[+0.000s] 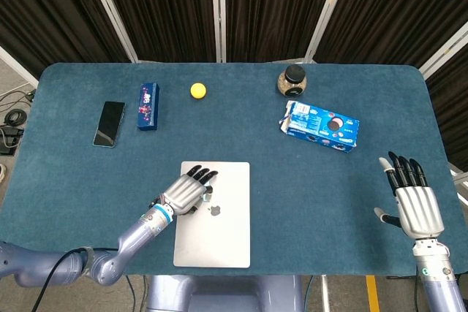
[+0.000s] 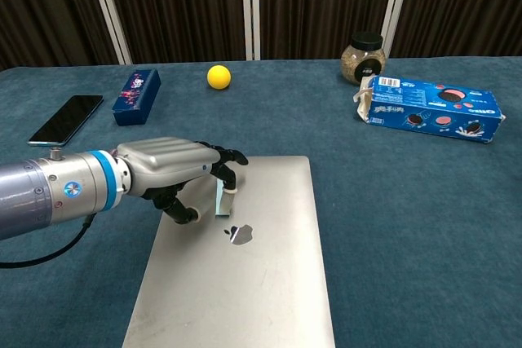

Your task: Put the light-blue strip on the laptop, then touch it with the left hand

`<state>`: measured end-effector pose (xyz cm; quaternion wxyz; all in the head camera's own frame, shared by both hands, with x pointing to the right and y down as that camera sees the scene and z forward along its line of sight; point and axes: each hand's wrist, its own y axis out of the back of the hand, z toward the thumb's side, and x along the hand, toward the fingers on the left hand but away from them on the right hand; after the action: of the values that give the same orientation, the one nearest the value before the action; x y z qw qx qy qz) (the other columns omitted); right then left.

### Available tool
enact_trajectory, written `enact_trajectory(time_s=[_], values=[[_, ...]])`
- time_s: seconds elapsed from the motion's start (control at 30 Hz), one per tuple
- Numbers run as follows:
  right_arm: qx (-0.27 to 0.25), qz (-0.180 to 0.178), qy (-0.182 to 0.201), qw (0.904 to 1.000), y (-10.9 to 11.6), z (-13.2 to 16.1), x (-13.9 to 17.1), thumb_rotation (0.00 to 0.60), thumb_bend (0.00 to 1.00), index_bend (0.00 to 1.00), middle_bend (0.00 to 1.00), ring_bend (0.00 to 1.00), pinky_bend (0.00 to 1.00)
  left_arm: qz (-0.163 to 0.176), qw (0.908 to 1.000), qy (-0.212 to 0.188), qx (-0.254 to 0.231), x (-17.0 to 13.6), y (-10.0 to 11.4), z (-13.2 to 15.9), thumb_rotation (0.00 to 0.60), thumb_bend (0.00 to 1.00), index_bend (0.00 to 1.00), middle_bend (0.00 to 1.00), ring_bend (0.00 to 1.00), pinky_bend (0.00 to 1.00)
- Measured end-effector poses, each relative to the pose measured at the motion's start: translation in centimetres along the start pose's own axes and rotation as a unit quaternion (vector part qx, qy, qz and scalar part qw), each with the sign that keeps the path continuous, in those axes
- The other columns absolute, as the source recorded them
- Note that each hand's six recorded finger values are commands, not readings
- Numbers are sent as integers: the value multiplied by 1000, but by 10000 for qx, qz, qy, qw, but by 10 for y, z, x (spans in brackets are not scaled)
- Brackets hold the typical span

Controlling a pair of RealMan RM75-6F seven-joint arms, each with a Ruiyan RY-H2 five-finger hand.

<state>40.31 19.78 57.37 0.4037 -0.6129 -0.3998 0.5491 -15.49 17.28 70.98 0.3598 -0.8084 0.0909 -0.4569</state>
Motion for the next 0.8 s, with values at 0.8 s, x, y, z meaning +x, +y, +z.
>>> enact_trajectory(time_s=[0.8], values=[[-47,-36,5,10000,4,-1,1,600,0,0,0,0,0,21,9994,-25,332,-3,-10,5,600,704,424,0,0,0]])
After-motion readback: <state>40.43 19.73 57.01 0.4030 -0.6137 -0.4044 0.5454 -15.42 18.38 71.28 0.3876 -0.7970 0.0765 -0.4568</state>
